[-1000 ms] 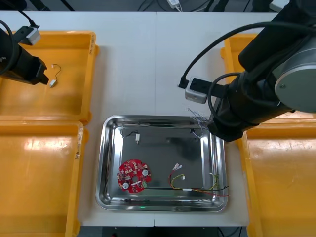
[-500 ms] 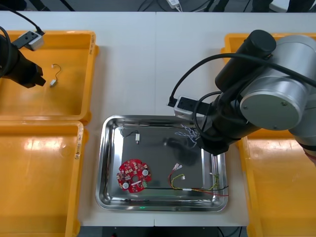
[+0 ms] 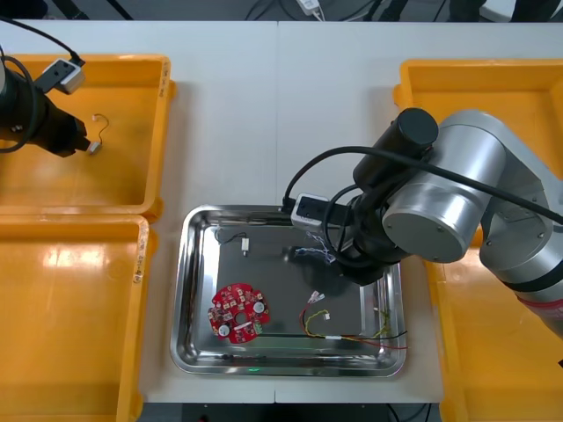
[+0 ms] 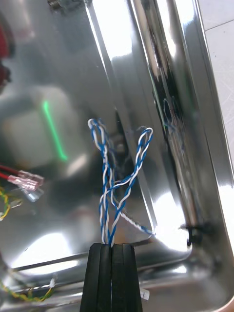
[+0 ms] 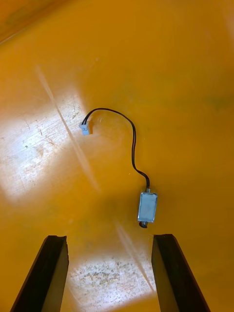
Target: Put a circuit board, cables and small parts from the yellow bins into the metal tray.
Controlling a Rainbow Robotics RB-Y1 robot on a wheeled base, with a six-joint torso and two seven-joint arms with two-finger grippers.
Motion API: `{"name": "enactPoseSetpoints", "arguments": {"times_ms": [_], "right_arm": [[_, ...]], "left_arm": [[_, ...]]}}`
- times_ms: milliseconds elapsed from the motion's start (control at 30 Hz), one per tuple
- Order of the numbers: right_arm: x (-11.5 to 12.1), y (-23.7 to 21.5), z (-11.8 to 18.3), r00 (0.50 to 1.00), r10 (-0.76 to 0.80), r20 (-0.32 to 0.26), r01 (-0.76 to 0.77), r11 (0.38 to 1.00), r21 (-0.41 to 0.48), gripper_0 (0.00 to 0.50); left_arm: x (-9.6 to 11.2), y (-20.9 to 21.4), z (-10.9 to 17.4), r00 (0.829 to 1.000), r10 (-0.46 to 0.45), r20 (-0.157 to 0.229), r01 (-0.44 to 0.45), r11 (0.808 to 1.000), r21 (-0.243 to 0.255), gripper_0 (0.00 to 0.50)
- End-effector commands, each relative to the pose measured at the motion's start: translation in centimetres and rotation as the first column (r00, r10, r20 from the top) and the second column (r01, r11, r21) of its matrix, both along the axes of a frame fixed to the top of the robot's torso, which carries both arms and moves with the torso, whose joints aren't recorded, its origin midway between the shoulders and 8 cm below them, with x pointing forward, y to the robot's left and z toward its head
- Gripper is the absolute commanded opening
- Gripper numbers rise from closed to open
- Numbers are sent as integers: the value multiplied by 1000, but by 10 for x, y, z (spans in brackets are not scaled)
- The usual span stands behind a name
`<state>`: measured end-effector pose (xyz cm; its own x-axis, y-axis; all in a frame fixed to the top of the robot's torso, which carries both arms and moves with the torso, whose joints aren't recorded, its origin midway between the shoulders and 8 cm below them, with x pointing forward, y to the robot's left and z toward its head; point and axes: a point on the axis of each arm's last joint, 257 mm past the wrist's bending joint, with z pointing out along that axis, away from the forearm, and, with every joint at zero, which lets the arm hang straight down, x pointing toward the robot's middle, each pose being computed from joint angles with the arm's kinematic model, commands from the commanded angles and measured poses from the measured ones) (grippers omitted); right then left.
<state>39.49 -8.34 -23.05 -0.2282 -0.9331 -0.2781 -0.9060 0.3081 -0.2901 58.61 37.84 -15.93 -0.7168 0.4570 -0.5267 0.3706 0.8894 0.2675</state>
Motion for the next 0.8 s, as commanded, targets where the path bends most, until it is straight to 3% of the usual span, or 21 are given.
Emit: {"name": "enactPoseSetpoints", "arguments": {"times_ms": [33, 800], "right_arm": [[1, 10, -13, 999, 49, 12, -49, 999, -6, 0], [14, 6, -22, 998, 51, 39, -50, 999, -16, 0]], "left_arm": [[17, -23, 19, 996, -69, 50, 67, 997, 33, 500], [28, -47, -8, 994, -89, 63, 87, 996, 33, 500]]}}
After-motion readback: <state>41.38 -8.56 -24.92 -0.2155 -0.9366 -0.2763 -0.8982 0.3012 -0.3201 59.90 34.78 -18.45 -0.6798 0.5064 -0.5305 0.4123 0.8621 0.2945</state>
